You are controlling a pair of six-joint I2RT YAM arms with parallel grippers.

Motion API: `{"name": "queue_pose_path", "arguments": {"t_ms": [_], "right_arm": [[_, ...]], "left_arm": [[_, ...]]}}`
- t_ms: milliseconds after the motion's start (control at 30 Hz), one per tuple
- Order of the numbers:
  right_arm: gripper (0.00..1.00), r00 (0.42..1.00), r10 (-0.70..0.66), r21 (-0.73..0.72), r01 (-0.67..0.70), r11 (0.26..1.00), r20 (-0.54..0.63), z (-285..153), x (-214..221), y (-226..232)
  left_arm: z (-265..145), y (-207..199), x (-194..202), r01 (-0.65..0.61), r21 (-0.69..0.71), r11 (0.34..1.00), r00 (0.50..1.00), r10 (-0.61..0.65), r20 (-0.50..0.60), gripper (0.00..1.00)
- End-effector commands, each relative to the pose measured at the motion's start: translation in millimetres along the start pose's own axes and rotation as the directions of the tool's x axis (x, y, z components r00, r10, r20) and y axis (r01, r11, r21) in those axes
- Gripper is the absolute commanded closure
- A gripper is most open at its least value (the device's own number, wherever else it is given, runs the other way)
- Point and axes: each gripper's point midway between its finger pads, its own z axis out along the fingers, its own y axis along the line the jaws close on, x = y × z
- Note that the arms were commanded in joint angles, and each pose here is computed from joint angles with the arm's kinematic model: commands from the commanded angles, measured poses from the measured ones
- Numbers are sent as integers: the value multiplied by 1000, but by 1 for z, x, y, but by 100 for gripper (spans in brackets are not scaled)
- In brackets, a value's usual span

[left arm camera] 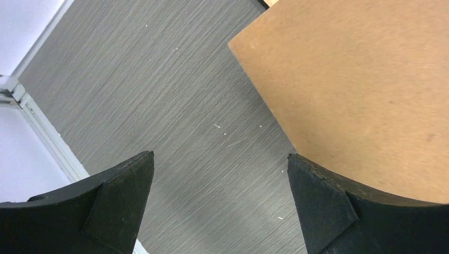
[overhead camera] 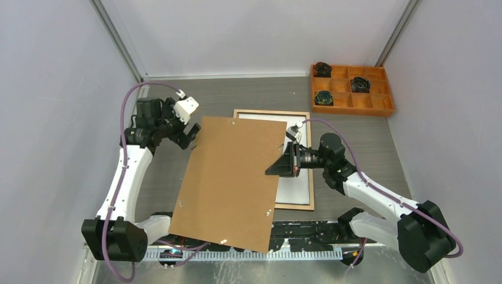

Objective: Put the photo into the frame
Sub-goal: Turn over the photo frame item at the center of the board, then place the photo frame item in the photo frame.

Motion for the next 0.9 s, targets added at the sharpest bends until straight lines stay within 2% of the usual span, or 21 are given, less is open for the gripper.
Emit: {"name": "queue_pose_path", "arguments": {"t_ms": [0,333,500,600,700,867], "right_arm": [[99,990,-137,-103,139,985,25,2,-10,39],[99,977,-151,-62,162,985,148,2,-33,30],[99,980,-137,-46,145,988,143,1,-35,28],[99,983,-125,-32,130,991,134,2,-34,22],[99,984,-116,-27,121,992,133,2,-35,19],[99,985,-120,-32,125,992,125,2,-33,21]], "left_arm": [[-5,-18,-16,-58,35,998,997,56,49,1],[-2,-29,8,-67,68,995,997,69,-25,2],[-3,-15,7,-76,1,997,996,76,-39,2],[-7,3,-9,-52,-81,995,999,52,-9,1],[-15,24,-32,-7,-193,981,997,21,68,1],[-20,38,-48,57,-265,963,990,-19,143,0]]}}
